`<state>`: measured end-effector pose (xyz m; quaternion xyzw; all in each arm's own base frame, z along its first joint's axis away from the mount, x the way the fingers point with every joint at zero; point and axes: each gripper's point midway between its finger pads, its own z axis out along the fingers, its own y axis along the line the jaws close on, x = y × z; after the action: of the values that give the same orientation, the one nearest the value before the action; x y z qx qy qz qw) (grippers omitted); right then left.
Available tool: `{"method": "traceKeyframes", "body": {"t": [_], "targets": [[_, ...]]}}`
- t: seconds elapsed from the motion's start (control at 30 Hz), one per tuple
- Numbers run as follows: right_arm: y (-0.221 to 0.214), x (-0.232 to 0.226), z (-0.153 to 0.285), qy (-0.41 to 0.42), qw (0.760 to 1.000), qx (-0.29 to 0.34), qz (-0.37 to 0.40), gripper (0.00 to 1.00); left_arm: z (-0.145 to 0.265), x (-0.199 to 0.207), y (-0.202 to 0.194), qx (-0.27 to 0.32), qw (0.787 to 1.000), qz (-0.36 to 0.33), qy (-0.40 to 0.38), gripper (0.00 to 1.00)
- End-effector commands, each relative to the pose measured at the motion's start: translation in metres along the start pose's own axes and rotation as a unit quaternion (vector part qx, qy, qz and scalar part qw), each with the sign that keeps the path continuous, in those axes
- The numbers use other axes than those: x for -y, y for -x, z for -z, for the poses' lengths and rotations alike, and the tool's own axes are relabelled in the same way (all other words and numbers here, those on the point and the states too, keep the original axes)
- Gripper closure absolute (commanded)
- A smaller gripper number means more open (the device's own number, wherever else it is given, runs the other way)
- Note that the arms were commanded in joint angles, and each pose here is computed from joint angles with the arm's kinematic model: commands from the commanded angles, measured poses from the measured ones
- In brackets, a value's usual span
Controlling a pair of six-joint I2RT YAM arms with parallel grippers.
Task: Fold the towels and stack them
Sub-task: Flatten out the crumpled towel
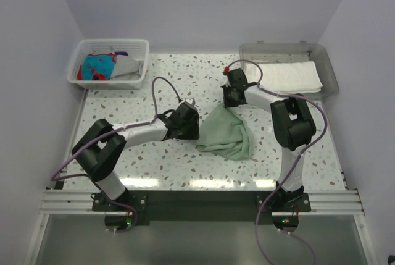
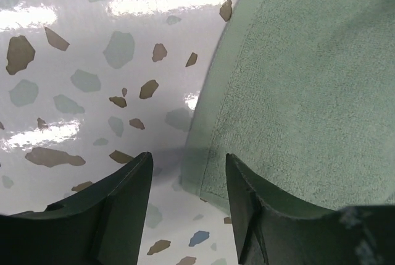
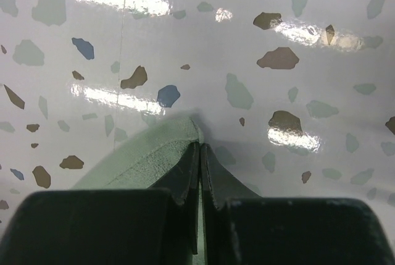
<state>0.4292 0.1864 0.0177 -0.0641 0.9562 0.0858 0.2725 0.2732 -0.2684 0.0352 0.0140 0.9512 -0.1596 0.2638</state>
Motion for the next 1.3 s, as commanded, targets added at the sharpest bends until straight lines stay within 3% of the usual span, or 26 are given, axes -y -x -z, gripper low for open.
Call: {"method": "traceKeyframes", "body": {"t": [0.0,0.83,1.03,1.07,1.13,1.2,1.27], "targets": [[-0.031,0.018,-0.001,-0.032,0.999,-0.039,-0.014,1.00,-0.003,-0.001,0.009,0.004,1.000,-0.003,0.018,0.45],[-0.036,0.012,0.003,-0.011,1.000,-0.026,-0.012,1.00,-0.015,-0.012,-0.061,-0.074,0.983,-0.085,0.146,0.49],[-0.036,0.011,0.004,-0.004,1.000,-0.022,-0.014,1.00,-0.020,-0.032,-0.081,-0.103,0.974,-0.091,0.178,0.71],[-0.034,0.011,0.005,-0.004,1.000,-0.020,-0.015,1.00,-0.022,-0.037,-0.084,-0.108,0.972,-0.093,0.186,0.78],[-0.032,0.010,0.006,-0.003,1.000,-0.017,-0.015,1.00,-0.025,-0.047,-0.082,-0.114,0.970,-0.090,0.197,0.84],[-0.029,0.004,0.009,0.011,1.000,-0.014,-0.014,1.00,-0.027,-0.058,-0.082,-0.118,0.967,-0.091,0.205,0.99],[-0.024,0.000,0.013,0.023,1.000,-0.006,-0.016,1.00,-0.030,-0.070,-0.071,-0.114,0.968,-0.081,0.210,1.00]]}}
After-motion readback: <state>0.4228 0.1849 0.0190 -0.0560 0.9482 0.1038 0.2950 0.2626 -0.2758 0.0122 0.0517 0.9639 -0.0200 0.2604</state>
